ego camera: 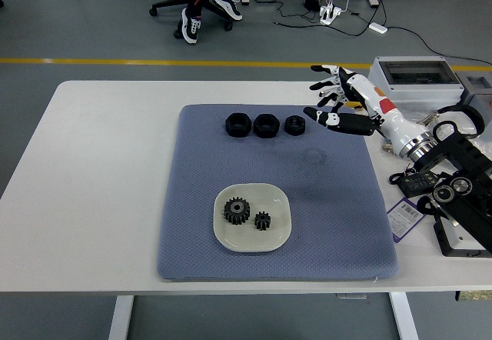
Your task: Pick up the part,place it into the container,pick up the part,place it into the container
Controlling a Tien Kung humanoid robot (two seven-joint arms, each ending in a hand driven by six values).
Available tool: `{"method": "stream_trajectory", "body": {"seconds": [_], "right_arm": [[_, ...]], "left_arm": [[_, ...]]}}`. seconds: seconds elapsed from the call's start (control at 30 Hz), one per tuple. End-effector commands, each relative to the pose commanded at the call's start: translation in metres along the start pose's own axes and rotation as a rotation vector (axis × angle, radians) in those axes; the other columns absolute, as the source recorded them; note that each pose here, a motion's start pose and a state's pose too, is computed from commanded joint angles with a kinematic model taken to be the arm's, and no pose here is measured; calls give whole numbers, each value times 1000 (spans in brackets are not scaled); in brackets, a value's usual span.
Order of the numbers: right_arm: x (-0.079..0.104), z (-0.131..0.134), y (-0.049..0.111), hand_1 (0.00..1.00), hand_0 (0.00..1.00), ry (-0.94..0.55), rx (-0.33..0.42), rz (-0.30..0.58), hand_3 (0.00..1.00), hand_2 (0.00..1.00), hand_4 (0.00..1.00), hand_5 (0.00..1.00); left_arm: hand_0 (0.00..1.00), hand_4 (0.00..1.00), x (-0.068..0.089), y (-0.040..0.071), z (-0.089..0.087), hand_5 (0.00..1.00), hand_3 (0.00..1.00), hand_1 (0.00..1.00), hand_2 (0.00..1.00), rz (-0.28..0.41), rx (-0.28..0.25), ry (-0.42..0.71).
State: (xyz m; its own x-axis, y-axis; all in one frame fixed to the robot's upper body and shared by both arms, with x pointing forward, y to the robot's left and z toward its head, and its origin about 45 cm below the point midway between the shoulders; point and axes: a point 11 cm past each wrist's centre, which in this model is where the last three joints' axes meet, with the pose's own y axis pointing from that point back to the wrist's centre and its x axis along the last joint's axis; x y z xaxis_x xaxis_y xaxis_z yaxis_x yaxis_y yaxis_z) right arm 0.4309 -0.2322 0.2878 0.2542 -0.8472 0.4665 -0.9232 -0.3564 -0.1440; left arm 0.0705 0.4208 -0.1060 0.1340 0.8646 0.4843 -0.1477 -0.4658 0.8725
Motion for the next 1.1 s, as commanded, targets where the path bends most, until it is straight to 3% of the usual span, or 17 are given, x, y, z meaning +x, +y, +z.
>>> {"method": "stream_trajectory", "body": {"seconds": [0.07,0.1,0.27,0.3,0.33,0.53,0.67,0.7,0.87,0.9,1.1], "right_arm": [[17,1,4,697,635,-82,-3,69,880,799,971,575],[25,2,6,799,794,-126,-2,107,908,848,998,657],[52,15,23,799,794,-340,-20,252,908,848,998,657],[55,19,26,862,897,-380,-30,268,934,878,998,679],[56,23,30,862,897,-421,-40,282,934,878,998,679],[49,58,58,864,931,-718,-141,341,918,886,998,711],[38,75,78,864,931,-694,-184,325,918,886,998,711],[34,79,83,876,937,-682,-194,319,919,895,998,795],[23,90,100,876,937,-674,-226,321,919,895,998,795],[22,91,102,876,946,-671,-227,323,919,895,998,874],[23,94,106,874,946,-669,-238,334,916,890,998,878]], "left_arm": [[691,650,0,0,1,581,564,651,688,0,-1,0],[691,648,0,0,1,581,564,651,686,0,-1,1],[691,648,-2,0,-1,581,564,651,686,-5,3,-6],[690,646,-2,0,-1,580,564,650,685,-6,3,-8],[690,646,-3,0,-2,580,564,650,685,-7,4,-9],[691,646,-7,1,-18,580,564,657,691,-11,12,27],[691,646,-8,1,-19,580,564,657,691,-14,20,36],[691,646,-8,1,-18,580,564,658,689,-14,19,28],[691,646,-9,1,-16,580,564,658,689,-16,15,17],[691,646,-9,1,-16,579,565,657,688,-16,15,17],[691,645,-10,1,-16,580,565,656,685,-20,12,6]]}}
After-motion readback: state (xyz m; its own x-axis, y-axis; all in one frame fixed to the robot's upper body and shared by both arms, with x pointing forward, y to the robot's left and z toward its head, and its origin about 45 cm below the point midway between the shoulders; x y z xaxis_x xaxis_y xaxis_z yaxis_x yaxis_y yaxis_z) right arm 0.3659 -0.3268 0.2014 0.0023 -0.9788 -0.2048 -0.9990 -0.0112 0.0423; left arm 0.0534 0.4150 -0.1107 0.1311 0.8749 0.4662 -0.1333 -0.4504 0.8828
